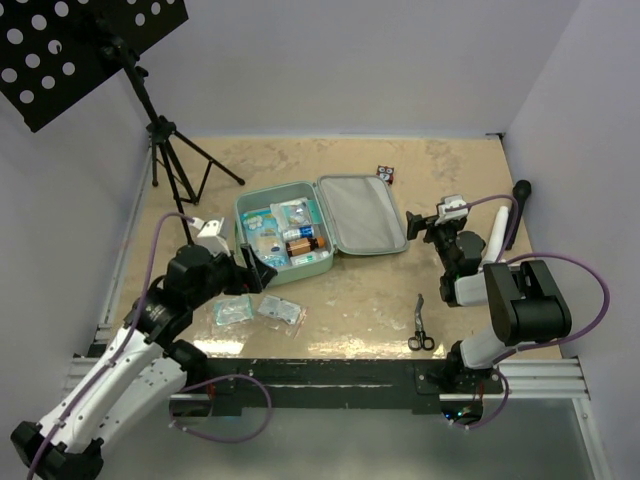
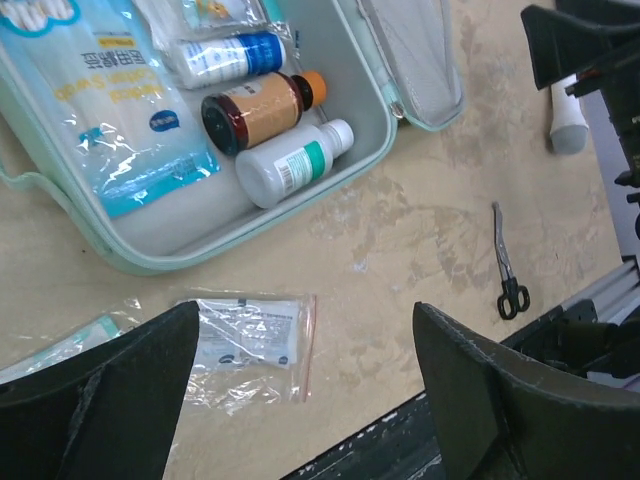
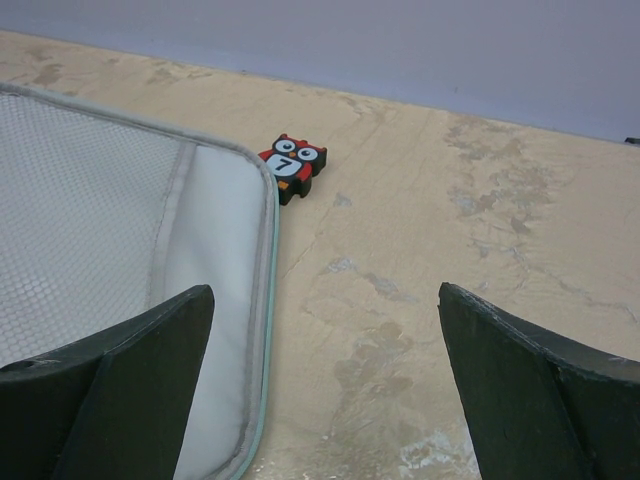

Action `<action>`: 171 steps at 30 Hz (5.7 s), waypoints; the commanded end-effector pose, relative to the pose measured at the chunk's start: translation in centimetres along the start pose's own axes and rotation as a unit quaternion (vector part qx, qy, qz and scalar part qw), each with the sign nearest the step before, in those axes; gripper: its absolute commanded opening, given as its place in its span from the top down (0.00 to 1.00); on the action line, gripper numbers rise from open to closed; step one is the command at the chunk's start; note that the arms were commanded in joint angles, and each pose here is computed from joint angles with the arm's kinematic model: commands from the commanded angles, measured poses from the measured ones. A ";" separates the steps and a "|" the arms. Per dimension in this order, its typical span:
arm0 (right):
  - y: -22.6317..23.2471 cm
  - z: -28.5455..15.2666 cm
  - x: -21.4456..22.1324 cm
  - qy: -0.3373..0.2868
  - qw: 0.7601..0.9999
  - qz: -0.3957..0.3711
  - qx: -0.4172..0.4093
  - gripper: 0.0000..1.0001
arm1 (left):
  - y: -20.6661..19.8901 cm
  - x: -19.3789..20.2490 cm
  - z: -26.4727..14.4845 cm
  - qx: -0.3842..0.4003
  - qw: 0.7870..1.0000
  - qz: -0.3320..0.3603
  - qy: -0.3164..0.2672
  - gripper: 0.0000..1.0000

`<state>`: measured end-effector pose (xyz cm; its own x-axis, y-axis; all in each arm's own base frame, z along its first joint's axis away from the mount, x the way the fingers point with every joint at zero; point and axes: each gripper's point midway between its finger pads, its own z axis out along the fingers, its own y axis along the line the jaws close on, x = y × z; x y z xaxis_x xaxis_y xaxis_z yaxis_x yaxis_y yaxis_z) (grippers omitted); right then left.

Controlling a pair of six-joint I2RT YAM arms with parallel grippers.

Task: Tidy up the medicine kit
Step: Pick up the scissors from the center of the board.

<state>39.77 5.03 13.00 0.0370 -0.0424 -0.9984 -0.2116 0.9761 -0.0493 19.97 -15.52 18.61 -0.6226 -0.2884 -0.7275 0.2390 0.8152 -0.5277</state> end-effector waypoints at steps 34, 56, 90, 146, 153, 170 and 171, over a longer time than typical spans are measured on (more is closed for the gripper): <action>-4.0 1.4 -13.2 0.013 0.940 0.192 0.281 0.02 | -21.0 13.4 14.1 0.020 0.991 0.090 0.102 0.08; -5.5 -1.8 -12.3 0.003 0.907 0.241 0.344 0.02 | -21.4 22.5 20.6 -0.145 0.972 0.135 0.127 0.06; -5.8 -2.6 -13.1 -0.012 0.903 0.250 0.350 0.02 | -19.6 25.4 23.1 -0.224 0.939 0.230 0.122 0.09; 1.3 -2.9 -9.2 0.109 0.946 0.259 0.163 0.02 | -13.1 19.9 14.1 -0.216 0.936 0.234 0.148 0.20; 1.9 -4.6 -11.7 0.095 0.957 0.243 0.128 0.02 | -12.9 18.1 13.1 -0.156 0.940 0.276 0.122 0.17; 3.0 -5.5 -11.4 0.106 0.959 0.245 0.097 0.02 | -19.3 22.0 13.8 0.098 0.883 0.424 0.175 0.15; 3.0 -5.5 -11.6 0.104 0.959 0.246 0.095 0.02 | -19.0 22.2 14.0 0.097 0.880 0.429 0.179 0.16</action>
<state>33.43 6.94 23.70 -0.2200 0.4230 -0.8790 0.0594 0.9052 0.4208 12.45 -42.70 6.26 -0.4177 0.5558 -0.7188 0.7719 0.6344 0.0420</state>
